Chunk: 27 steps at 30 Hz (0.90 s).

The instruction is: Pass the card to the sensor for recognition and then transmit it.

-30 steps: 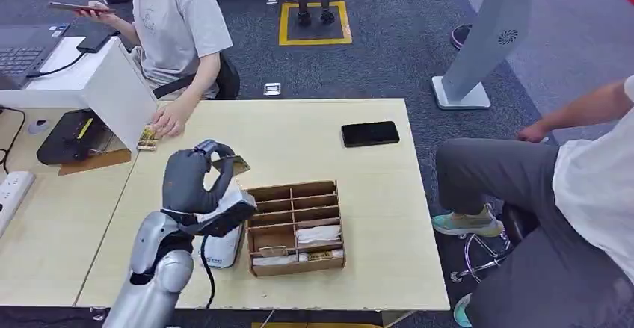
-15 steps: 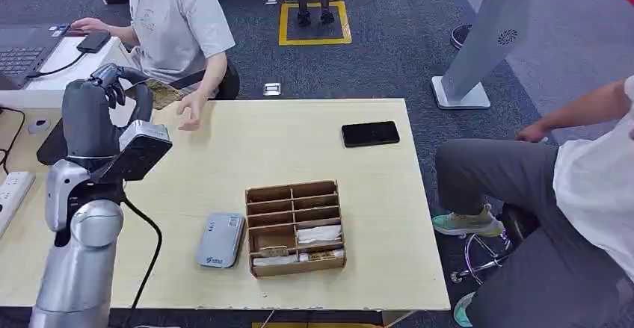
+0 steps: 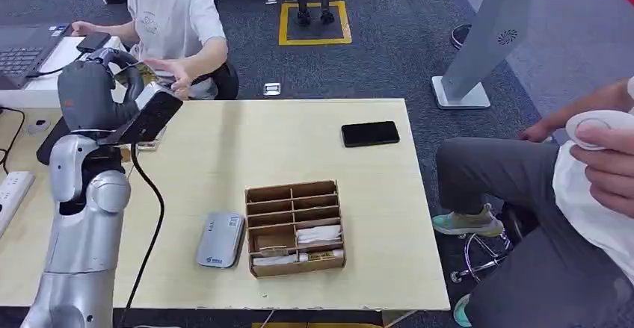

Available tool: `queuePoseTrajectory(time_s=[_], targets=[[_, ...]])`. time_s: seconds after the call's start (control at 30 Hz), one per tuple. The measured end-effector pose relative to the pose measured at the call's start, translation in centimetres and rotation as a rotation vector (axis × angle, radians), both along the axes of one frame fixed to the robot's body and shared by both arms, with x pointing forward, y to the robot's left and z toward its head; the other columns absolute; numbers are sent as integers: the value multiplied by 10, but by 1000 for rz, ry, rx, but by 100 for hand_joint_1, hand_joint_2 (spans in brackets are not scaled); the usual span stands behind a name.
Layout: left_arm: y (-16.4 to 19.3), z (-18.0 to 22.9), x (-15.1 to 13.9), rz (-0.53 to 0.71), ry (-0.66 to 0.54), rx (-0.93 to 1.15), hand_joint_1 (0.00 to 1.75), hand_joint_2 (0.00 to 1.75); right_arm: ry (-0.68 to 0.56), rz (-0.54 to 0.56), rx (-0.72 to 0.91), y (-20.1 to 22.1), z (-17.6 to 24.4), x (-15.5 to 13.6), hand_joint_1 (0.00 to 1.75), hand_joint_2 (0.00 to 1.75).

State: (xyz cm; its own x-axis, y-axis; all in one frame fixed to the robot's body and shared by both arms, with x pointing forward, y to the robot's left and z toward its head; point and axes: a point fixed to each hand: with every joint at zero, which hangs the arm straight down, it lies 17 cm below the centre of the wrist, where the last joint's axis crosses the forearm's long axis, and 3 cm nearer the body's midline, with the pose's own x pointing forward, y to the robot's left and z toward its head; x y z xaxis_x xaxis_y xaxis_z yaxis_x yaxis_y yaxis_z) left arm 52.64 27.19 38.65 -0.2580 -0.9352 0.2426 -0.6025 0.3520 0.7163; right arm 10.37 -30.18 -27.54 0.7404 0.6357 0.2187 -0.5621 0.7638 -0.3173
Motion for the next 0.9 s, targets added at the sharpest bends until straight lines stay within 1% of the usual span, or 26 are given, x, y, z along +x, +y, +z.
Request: queuePoseTrajectory(time_s=[0.17, 0.43, 0.47, 0.5, 0.6, 0.73, 0.8, 0.9], targets=[[4, -12, 6, 11, 30, -7, 175, 175, 2, 3, -1, 0, 0, -1, 0, 175], [6, -19, 10, 15, 46, -19, 175, 175, 1, 5, 1, 1, 0, -1, 0, 175], [5, -19, 10, 15, 47, -21, 28, 175, 1, 5, 0, 0, 0, -1, 0, 175], [5, -19, 10, 15, 46, -22, 0, 175, 1, 5, 1, 1, 0, -1, 0, 175], [5, -18, 9, 12, 39, -22, 0, 175, 1, 6, 0, 1, 0, -1, 0, 175], [14, -15, 8, 32, 23, -23, 0, 175, 1, 5, -1, 0, 0, -1, 0, 175], [25, -15, 6, 54, 8, -11, 0, 175, 0, 5, -2, 0, 0, -1, 0, 175], [53, -17, 0, 110, -17, -4, 0, 175, 0, 4, -3, 0, 0, -2, 0, 175]])
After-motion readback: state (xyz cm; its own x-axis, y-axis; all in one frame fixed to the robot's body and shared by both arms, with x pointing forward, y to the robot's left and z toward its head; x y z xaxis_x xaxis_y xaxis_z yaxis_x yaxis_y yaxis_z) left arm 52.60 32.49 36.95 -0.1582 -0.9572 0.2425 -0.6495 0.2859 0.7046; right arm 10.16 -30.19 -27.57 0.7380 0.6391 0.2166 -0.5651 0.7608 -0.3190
